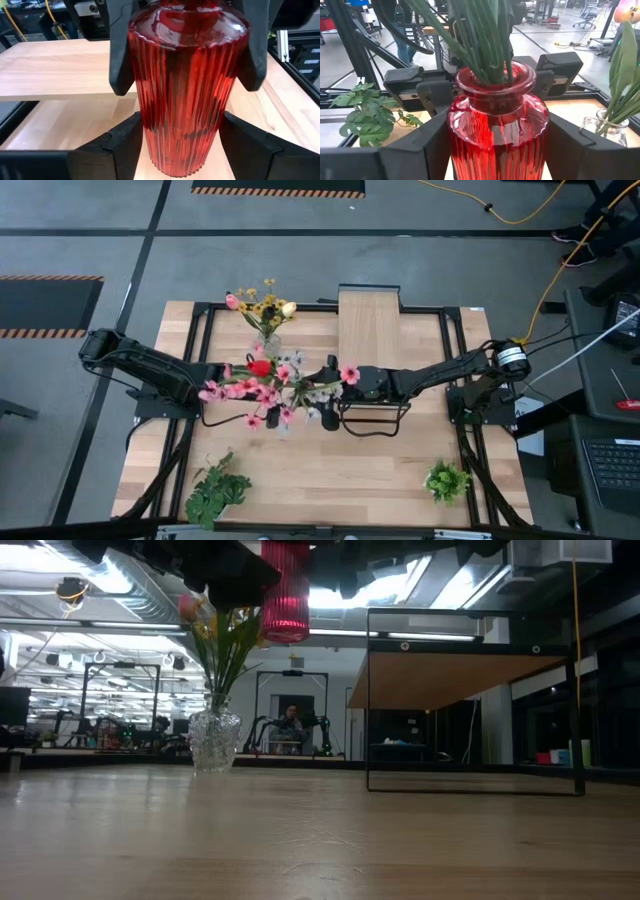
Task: Pick and place flowers into a vace then onto a shelf
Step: Put the red vase on the shelf
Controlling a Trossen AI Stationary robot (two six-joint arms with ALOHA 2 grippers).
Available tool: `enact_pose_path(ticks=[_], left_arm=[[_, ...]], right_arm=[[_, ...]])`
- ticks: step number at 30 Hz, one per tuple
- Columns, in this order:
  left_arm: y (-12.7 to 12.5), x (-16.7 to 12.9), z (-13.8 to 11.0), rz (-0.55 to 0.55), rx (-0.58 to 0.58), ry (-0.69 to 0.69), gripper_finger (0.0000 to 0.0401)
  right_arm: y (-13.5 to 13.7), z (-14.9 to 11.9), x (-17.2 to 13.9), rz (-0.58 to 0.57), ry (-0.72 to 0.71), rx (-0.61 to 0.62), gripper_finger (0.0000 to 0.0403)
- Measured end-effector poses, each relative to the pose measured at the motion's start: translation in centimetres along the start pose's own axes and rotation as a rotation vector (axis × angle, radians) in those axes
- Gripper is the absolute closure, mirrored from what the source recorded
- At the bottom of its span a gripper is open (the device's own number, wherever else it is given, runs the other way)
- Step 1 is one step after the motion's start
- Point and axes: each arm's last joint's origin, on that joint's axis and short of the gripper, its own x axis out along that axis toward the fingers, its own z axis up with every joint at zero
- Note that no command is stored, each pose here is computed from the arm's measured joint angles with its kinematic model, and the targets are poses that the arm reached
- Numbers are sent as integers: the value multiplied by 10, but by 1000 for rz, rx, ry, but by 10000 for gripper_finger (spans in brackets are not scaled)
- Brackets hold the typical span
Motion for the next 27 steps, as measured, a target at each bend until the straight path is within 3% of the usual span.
enact_pose_path(ticks=[6, 18, 23, 27], left_arm=[[0, 0, 0, -8, 22, 0, 139], [4, -29, 11, -72, 30, -21, 139], [9, -54, 18, -68, 32, -43, 154], [13, -67, 18, -64, 62, -27, 189]], right_arm=[[0, 0, 0, 8, 3, 16, 161], [-2, 19, -18, 10, 9, 4, 161], [-3, 29, -28, 9, -1, -44, 161], [-5, 28, -37, 7, -6, -66, 161]])
